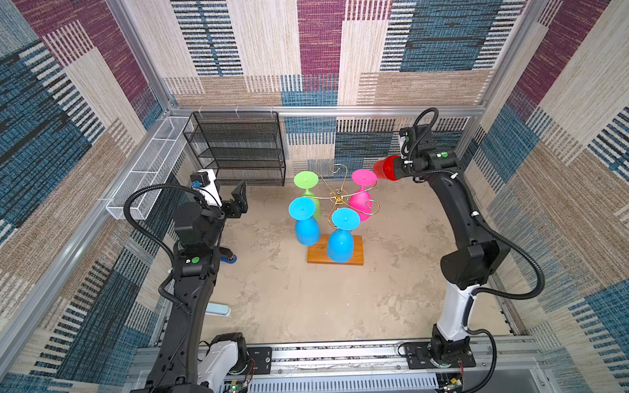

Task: Take the wine glass off the wine glass rack
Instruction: Place the wine glass at the top-center of the table.

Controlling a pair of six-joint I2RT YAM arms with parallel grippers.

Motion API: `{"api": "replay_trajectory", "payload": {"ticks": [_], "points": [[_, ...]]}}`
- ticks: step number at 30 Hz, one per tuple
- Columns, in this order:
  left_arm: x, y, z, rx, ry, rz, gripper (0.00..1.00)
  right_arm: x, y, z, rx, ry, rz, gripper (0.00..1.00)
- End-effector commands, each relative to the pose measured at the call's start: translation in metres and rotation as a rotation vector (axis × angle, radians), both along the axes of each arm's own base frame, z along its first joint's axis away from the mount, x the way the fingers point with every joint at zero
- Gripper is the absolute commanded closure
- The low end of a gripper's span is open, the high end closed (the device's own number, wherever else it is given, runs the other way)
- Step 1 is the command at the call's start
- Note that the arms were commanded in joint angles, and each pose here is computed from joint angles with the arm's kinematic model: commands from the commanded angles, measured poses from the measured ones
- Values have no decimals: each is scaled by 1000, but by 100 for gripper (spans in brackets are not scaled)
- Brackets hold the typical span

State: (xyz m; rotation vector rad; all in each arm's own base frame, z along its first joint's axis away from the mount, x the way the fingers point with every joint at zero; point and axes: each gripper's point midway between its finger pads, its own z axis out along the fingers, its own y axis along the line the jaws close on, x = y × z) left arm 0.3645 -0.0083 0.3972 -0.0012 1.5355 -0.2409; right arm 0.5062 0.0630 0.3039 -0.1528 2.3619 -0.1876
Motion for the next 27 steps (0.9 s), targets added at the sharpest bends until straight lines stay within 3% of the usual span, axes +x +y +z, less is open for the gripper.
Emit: {"api": "replay_trajectory", "payload": {"ticks": [1,13,27], "points": [[0,1,1,-23,-7,1,18,-9,-5,-30,-45,104,5,100],[9,-2,-11,-50,34,-32,19,-42,-7,-66,-66,238,40,100],[8,-4,-12,-54,38,-44,19,-46,1,-106,-43,345,77,100]]}}
